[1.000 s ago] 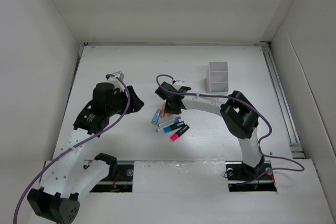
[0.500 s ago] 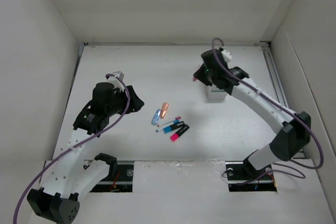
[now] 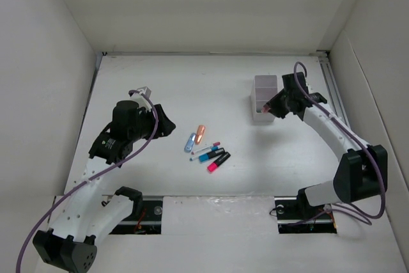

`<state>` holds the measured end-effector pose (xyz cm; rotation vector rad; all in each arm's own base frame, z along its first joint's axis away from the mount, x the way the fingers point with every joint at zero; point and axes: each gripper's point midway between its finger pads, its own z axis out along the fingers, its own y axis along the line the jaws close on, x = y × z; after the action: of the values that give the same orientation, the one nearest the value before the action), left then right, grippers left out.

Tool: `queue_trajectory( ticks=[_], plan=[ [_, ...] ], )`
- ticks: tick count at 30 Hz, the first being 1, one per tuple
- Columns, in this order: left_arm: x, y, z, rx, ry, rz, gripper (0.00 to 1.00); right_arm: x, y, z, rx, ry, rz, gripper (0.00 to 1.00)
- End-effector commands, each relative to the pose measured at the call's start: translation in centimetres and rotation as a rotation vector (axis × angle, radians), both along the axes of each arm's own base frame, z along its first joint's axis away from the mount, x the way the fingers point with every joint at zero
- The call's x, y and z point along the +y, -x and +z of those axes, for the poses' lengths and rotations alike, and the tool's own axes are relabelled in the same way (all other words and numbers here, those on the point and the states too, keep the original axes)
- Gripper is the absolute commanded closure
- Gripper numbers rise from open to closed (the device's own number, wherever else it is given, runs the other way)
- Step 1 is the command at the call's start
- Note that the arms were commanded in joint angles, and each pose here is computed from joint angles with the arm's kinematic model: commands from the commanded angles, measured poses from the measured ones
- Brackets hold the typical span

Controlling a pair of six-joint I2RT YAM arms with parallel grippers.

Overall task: Sort the stationery into containers
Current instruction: Place the stationery into the container

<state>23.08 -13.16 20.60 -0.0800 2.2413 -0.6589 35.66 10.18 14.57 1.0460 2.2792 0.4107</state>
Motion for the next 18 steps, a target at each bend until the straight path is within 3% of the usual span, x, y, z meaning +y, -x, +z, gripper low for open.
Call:
queue_trajectory(
  ticks=[1,18],
  plan=[
    [-0.4,-0.4,1.8,-0.058,0.014,-0.023,0.44,1.2,-1.7,1.9,-0.082,-0.141,0.015,0.92],
    [-0.4,-0.4,1.8,-0.058,0.014,-0.023,0.44,0.6,-3.2,-0.1,-0.036,-0.272,-0.025,0.87]
  ],
)
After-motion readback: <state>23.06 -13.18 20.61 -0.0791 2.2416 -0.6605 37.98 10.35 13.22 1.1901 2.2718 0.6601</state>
